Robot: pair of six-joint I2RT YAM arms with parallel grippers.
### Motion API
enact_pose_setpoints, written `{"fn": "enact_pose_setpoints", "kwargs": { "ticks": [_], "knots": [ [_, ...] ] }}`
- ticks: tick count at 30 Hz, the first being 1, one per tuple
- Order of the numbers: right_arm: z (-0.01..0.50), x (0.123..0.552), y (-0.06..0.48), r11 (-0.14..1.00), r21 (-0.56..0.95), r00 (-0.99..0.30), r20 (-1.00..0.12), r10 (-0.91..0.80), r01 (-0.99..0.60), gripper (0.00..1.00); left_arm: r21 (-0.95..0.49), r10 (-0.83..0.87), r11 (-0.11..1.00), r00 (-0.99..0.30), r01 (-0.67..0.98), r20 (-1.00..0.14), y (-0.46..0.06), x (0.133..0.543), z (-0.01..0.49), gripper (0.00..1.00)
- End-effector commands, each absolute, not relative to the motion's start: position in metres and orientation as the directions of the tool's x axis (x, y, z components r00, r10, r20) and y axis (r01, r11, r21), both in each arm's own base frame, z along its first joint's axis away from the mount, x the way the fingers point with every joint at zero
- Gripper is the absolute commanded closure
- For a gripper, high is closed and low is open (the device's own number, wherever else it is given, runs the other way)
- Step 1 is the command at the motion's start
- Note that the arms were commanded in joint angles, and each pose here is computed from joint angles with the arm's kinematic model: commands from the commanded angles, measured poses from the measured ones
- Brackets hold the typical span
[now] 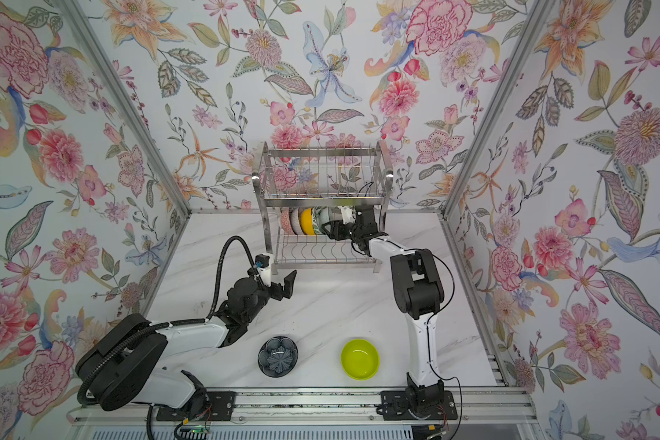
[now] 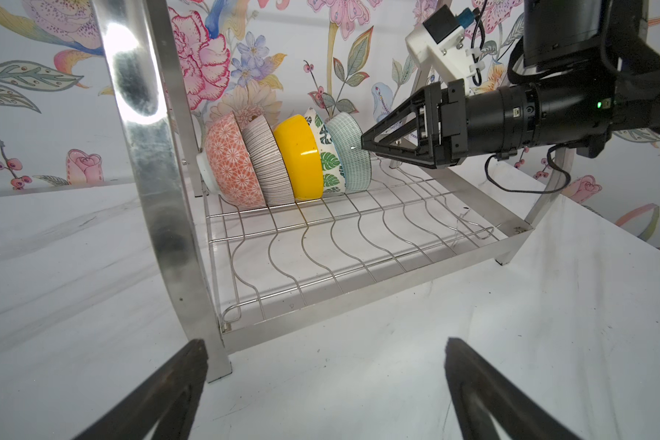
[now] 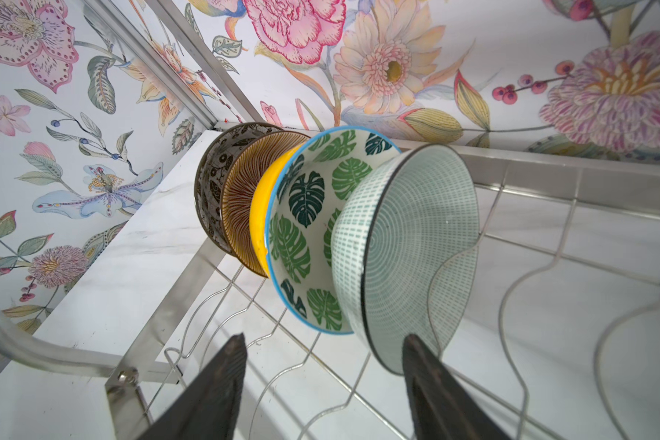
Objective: Load bowls into a dish rack
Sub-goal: Place the bowl in the dish rack.
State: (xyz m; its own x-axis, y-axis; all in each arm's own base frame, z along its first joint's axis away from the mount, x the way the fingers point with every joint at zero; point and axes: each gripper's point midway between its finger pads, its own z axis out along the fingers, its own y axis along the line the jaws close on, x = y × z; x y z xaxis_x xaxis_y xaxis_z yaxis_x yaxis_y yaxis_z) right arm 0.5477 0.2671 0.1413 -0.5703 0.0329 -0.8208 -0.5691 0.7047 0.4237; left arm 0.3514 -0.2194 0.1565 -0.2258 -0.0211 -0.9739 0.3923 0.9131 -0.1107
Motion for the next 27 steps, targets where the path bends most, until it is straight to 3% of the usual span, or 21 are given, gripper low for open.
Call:
{"fn": "enact_pose_setpoints", "kwargs": {
  "ticks": [1,10,19,27],
  "knots": [
    [0.172,0.541,0.266,0.712,0.381,-0.495,-0.867,0.053,-0.590,0.28,-0.129,-0.052,0.919,-0.210,0.373,-0.976,-0.217,0.356,0.169,0.01],
    [0.177,0.506,0.262,0.720,0.364,-0.478,-0.877,0.052,-0.590,0.02,-0.149,-0.068,0.947,-0.275,0.285,-0.959,-0.204,0.357,0.160,0.01],
    [0.182,0.468,0.263,0.742,0.333,-0.460,-0.887,0.037,-0.581,0.01,-0.103,-0.040,0.989,-0.489,0.102,-0.871,-0.175,0.345,0.140,0.01],
    [0.175,0.434,0.256,0.825,0.284,-0.489,-0.872,0.010,-0.489,0.02,-0.097,-0.018,0.992,-0.675,0.079,-0.738,-0.160,0.306,0.127,0.01]
  ]
}}
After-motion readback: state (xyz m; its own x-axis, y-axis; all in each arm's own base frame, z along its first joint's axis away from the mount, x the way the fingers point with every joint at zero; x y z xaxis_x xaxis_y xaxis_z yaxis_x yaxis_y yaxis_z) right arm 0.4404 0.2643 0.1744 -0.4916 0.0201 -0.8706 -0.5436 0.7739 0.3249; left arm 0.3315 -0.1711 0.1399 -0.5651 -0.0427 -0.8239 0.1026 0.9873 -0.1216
